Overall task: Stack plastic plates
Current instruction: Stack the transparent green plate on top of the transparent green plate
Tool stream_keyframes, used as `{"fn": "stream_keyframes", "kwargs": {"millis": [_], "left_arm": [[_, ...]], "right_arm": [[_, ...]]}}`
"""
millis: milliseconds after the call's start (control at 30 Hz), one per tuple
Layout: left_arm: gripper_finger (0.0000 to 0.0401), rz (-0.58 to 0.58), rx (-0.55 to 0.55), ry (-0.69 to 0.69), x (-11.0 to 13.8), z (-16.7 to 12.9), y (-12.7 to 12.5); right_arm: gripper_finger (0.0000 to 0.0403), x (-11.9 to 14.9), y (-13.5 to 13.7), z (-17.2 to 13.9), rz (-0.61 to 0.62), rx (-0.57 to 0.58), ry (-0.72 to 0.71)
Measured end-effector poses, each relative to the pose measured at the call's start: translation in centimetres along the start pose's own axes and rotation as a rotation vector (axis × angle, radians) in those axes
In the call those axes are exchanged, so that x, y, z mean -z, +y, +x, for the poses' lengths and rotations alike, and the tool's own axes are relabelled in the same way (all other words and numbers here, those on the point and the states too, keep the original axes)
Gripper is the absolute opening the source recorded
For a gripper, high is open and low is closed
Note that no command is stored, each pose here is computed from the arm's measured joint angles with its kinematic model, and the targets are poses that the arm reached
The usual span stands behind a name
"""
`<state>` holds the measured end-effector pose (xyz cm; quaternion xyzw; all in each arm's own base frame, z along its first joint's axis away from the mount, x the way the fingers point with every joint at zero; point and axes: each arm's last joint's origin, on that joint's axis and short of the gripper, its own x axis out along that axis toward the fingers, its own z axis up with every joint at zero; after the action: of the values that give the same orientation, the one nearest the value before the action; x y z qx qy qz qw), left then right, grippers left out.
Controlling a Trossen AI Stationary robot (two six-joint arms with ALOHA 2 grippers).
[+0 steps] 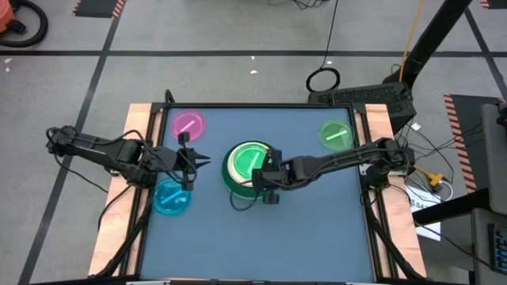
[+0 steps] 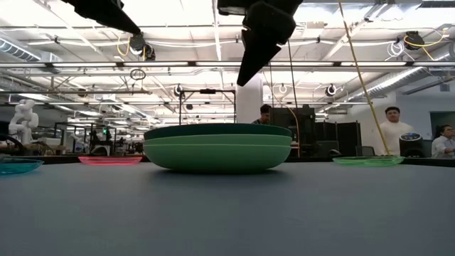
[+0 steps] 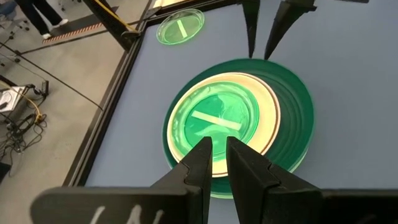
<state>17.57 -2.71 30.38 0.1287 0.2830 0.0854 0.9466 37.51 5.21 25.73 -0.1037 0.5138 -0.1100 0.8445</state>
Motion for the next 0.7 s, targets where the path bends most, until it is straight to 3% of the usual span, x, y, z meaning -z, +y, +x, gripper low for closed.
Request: {"fn": "stream_keyframes", "kwargs": {"millis": [200, 433, 567, 700], "left_arm": [[0.0056, -0.011, 0.000, 0.003, 0.0, 0.0, 0.0], [0.0056, -0.026, 0.001, 0.011, 0.1, 0.0, 0.0], [0.0056, -0.028, 0.001, 0.011, 0.1, 0.0, 0.0], [0.0056, -0.028, 0.001, 0.010, 0.1, 0.0, 0.0]], "right_arm": [[0.0082, 0.2, 0.0, 0.1, -0.047, 0.000, -0.005], [0.0082, 2.6, -0.8, -0.7, -0.043, 0.023, -0.065], [0.0082, 4.8, -2.2, -1.4, 0.025, 0.078, -0.155], [0.0082, 8.1, -4.2, -1.4, 0.202, 0.223, -0.181]]}}
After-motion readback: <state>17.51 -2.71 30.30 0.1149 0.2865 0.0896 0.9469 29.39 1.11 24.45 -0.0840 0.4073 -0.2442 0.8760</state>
